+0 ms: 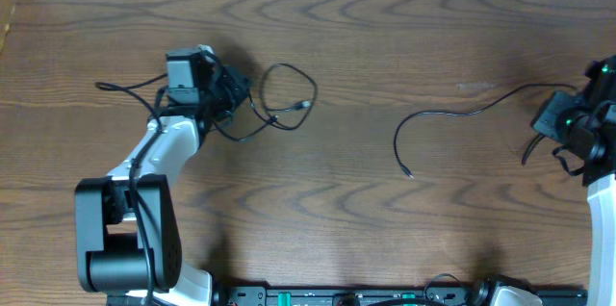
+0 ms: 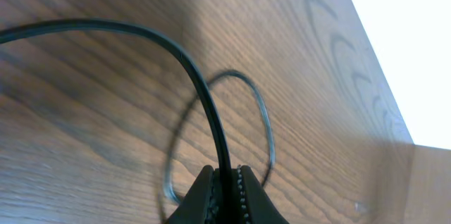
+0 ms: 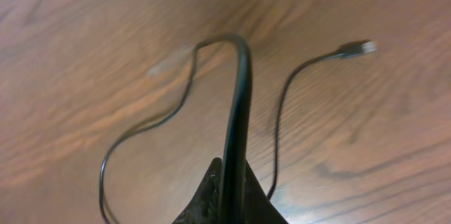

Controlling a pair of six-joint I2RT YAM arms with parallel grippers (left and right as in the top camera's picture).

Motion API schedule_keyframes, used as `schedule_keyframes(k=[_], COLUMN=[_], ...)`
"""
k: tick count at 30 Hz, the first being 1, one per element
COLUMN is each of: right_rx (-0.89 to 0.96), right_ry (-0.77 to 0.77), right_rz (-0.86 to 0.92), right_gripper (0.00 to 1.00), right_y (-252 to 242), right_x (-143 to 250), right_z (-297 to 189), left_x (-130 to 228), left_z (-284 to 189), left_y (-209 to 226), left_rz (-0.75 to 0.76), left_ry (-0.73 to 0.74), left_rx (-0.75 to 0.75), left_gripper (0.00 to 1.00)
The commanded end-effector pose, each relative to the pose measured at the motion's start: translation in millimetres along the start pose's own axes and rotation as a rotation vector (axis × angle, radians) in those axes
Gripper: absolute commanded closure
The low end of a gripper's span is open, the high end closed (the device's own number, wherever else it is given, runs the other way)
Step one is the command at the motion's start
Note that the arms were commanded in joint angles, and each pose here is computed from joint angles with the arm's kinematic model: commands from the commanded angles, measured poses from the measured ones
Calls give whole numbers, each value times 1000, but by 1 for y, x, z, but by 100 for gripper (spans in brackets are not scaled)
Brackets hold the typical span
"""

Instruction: Untangle cables

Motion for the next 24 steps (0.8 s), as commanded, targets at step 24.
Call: schedule_keyframes(k=[24], right_rx=[119], right_ry=[-376], right_rz=[-156], right_gripper=[99], right_y=[-6], right_x=[-147], right_z=[-21], left_x=[117], left_z=[16], left_y=[-71], left_rz=[417], left_ry=[286], left_rx=[160], left_gripper=[92])
Point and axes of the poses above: each gripper's point midway between its finger pads, its own z axis out along the fingers, its own y axis along the line the jaws close on, x = y × z, the point moved 2 cm from there along -z, back along the fingers, and after that the axes turned 1 degree about -z, right-handed, at the moved point
